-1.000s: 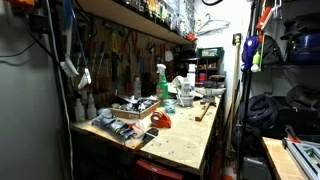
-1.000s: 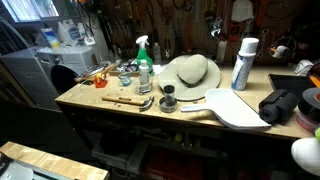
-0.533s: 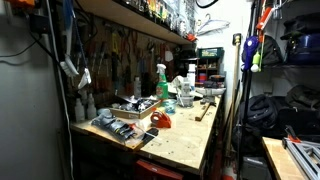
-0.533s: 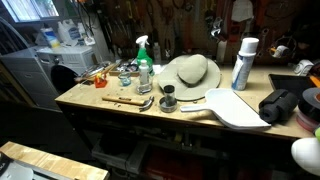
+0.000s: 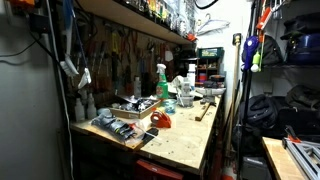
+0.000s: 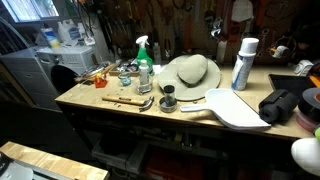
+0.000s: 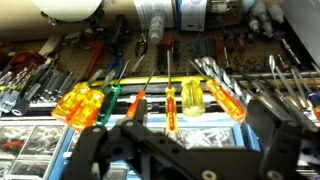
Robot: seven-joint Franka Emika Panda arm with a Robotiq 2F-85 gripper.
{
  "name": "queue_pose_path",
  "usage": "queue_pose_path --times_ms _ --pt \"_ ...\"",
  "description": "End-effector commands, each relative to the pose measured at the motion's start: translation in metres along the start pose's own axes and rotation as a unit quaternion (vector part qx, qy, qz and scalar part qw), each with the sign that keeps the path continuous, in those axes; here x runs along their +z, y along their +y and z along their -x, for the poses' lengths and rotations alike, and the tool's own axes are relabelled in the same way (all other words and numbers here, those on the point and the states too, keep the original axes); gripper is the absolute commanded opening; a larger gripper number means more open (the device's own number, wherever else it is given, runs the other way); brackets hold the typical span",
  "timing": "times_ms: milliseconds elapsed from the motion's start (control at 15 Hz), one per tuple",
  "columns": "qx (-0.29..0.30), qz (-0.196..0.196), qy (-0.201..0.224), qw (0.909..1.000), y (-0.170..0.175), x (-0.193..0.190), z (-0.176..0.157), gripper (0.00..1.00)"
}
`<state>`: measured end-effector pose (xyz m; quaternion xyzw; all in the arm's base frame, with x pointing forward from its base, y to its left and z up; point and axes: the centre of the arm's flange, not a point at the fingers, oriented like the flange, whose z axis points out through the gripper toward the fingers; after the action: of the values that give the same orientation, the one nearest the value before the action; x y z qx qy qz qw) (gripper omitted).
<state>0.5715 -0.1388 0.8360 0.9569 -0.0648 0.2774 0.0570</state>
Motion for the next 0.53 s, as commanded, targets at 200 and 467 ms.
queue_pose_path --times_ms 200,467 --pt "0.055 0.0 0.022 0.9983 0.01 0.004 -0.019 1.0" --pt "0.082 0.003 0.033 0.9961 0.013 0.005 -0.026 0.95"
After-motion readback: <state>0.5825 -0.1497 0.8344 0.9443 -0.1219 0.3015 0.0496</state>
